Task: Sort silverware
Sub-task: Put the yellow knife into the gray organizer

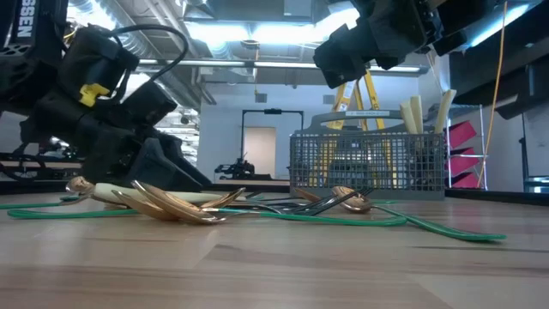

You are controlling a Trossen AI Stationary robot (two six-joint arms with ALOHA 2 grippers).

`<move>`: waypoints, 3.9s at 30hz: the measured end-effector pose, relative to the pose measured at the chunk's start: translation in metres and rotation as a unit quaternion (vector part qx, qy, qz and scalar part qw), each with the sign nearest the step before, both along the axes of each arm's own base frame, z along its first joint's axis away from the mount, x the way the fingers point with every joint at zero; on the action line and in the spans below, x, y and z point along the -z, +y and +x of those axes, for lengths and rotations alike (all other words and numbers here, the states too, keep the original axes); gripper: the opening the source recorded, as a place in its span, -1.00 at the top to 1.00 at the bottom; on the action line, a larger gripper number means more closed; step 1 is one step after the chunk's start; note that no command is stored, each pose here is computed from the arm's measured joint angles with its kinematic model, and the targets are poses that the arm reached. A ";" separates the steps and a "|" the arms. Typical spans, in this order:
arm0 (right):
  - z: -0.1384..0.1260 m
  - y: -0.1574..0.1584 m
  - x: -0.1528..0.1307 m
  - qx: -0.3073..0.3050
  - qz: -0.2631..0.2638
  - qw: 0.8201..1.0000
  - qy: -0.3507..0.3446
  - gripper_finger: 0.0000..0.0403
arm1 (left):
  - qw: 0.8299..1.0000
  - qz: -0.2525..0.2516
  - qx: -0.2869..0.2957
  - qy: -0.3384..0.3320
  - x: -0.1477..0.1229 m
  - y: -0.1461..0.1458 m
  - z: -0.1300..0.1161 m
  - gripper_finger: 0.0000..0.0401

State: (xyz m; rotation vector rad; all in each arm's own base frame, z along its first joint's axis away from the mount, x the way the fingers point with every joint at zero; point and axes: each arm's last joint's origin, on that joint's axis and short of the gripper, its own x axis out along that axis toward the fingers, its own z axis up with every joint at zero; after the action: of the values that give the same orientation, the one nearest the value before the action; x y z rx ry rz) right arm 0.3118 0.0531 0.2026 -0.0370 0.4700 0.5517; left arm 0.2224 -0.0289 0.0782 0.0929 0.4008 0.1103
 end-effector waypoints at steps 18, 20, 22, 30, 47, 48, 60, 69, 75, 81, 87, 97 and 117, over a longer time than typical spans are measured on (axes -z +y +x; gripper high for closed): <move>0.000 0.000 0.000 0.004 -0.003 1.000 -0.001 0.35 | 0.999 0.016 0.032 0.032 0.001 -0.010 0.011 -0.09; 0.000 0.000 0.000 0.003 -0.003 1.000 -0.001 0.35 | 0.999 0.015 0.032 0.033 0.001 -0.011 0.012 -0.09; 0.000 0.000 0.000 0.003 -0.003 1.000 -0.001 0.35 | 0.999 0.013 0.031 0.037 0.002 -0.011 0.011 -0.09; 0.000 0.000 0.000 0.004 -0.003 1.000 -0.001 0.35 | 0.998 0.002 0.029 0.055 0.005 -0.010 0.010 -0.09; 0.000 0.000 0.000 0.003 -0.003 1.000 -0.001 0.35 | 0.997 -0.033 -0.001 0.074 0.009 0.000 0.009 0.06; 0.000 0.000 0.000 0.003 -0.003 1.000 -0.001 0.35 | 0.997 -0.031 -0.001 0.077 0.009 0.001 0.009 0.08; 0.000 0.000 0.000 0.005 -0.007 1.000 -0.002 0.35 | 0.996 -0.020 0.003 0.083 0.010 0.001 0.008 0.31; 0.000 0.000 0.000 0.006 -0.007 1.000 -0.002 0.35 | 0.997 -0.022 0.003 0.080 0.010 0.001 0.008 0.42; 0.000 0.000 0.000 0.006 -0.007 1.000 -0.002 0.35 | 0.996 -0.034 0.010 0.081 0.010 0.000 0.008 0.42; 0.000 0.000 0.000 0.007 -0.007 1.000 -0.002 0.35 | 0.995 -0.045 0.039 0.082 0.010 -0.005 0.009 0.43; 0.000 0.000 0.000 0.006 -0.007 1.000 -0.002 0.35 | 0.997 -0.012 0.033 0.072 0.008 -0.015 0.007 0.43; 0.027 0.007 0.016 0.023 -0.080 0.994 -0.074 0.35 | 0.998 -0.009 0.026 0.058 0.006 -0.015 0.009 0.43; 0.111 0.009 0.078 0.075 -0.291 0.953 0.046 0.35 | 0.998 -0.020 0.016 0.056 0.006 -0.015 0.009 0.43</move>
State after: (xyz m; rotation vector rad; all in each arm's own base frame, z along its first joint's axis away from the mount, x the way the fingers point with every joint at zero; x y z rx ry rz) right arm 0.4230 0.0619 0.1250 -0.5381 0.7094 0.2507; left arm 0.2311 -0.0438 0.0723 0.0671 0.5132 0.0654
